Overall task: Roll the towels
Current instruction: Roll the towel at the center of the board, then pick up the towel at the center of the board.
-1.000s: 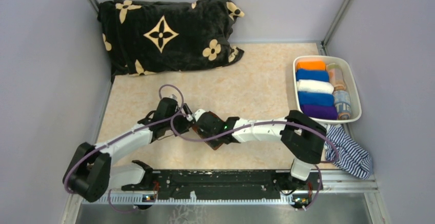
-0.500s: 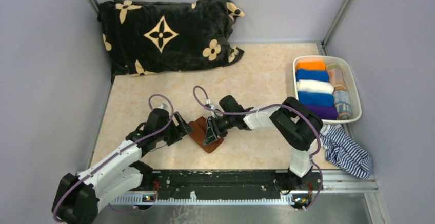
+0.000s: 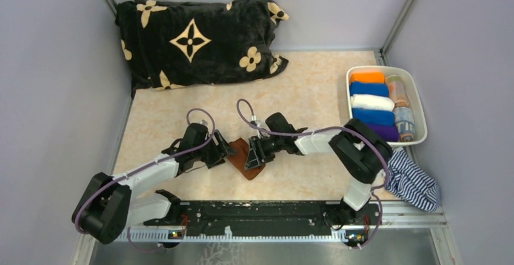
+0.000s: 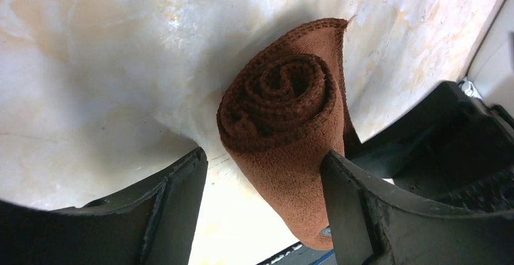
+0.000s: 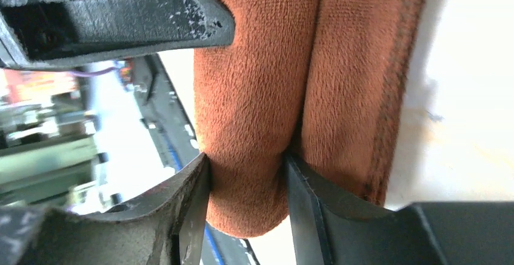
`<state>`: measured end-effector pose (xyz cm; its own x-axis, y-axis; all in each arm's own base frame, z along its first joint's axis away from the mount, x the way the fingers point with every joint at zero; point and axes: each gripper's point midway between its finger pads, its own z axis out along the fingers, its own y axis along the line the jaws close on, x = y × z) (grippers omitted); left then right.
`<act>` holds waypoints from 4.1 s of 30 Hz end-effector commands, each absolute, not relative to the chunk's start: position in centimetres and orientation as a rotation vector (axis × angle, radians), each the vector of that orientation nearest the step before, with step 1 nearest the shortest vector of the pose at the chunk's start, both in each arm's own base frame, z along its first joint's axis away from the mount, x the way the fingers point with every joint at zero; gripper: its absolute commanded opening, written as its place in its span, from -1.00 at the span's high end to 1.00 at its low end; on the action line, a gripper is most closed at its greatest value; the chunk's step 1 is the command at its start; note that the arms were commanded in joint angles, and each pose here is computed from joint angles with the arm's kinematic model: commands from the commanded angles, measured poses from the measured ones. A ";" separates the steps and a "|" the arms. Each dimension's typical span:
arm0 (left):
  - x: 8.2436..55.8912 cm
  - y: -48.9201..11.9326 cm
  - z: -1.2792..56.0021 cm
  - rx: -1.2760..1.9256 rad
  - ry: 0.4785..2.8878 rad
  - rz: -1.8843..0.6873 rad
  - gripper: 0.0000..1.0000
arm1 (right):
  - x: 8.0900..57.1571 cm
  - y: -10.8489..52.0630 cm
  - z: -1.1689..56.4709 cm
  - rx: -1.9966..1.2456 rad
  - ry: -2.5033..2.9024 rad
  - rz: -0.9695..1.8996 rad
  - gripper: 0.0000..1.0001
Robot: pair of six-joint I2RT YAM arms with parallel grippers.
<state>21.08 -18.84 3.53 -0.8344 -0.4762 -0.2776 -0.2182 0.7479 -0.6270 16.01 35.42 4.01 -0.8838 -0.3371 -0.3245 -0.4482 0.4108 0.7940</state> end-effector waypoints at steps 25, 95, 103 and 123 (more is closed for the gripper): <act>19.4 -17.7 -1.5 -0.517 2.697 -0.659 -0.49 | 17.9 35.5 6.5 -1.238 2.099 0.046 -0.13; 21.8 -19.4 0.6 -0.616 2.639 -0.722 -0.22 | 19.2 35.3 8.5 -0.959 2.281 0.481 -0.13; 21.8 -19.7 0.4 -0.614 2.673 -0.689 -0.22 | 18.4 38.6 8.0 -1.027 2.222 0.423 -0.19; 21.1 -21.3 -0.6 -0.604 2.705 -0.690 -0.32 | 18.1 35.9 -1.9 -1.064 2.441 0.121 -0.12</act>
